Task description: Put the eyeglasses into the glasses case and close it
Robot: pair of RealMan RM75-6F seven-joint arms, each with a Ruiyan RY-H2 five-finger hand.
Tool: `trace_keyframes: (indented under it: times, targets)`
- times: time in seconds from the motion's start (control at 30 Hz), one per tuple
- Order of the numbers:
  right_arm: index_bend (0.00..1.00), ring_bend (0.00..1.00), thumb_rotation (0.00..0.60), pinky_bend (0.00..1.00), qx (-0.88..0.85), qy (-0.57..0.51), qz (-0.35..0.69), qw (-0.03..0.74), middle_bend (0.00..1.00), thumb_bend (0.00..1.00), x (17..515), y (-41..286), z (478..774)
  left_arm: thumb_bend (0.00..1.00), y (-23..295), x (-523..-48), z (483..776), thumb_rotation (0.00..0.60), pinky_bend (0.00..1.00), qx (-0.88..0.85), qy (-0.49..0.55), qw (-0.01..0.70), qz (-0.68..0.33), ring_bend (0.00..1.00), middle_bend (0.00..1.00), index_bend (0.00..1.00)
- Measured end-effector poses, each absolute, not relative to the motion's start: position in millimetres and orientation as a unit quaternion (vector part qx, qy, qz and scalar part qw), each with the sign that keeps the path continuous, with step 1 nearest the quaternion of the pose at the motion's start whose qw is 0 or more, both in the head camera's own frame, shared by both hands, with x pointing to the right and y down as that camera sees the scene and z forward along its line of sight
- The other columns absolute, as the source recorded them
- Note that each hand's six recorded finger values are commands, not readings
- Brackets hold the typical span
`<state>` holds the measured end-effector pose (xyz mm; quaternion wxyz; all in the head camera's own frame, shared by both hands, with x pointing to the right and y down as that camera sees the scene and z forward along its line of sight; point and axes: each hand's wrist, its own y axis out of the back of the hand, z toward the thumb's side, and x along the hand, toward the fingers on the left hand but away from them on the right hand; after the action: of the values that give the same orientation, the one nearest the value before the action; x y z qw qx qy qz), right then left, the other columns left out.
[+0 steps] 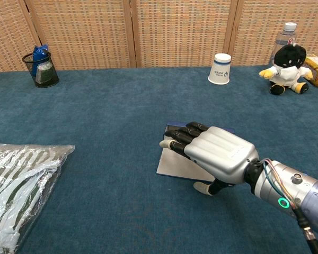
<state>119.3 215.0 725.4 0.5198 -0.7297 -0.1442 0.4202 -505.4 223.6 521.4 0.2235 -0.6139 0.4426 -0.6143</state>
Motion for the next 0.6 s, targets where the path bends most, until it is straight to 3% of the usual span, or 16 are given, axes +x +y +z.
trace_keyframes:
  times: [0.13, 0.27, 0.6]
  targets:
    - [0.02, 0.00, 0.600, 0.00, -0.725, -0.144, 0.425, 0.522, 0.00, 0.36, 120.3, 213.5, 728.5, 0.17, 223.7, -505.8, 521.2, 0.600, 0.00, -0.613, 0.443, 0.223, -0.614, 0.00, 0.00, 0.00]
    - [0.08, 0.00, 0.600, 0.00, -0.721, -0.149, 0.429, 0.524, 0.00, 0.44, 120.6, 209.5, 729.6, 0.17, 223.6, -506.1, 521.4, 0.600, 0.00, -0.613, 0.444, 0.223, -0.615, 0.00, 0.00, 0.00]
    - [0.11, 0.00, 0.600, 0.00, -0.712, -0.158, 0.438, 0.526, 0.00, 0.47, 124.2, 201.8, 730.9, 0.17, 223.3, -506.2, 521.7, 0.600, 0.00, -0.613, 0.443, 0.223, -0.615, 0.00, 0.00, 0.00]
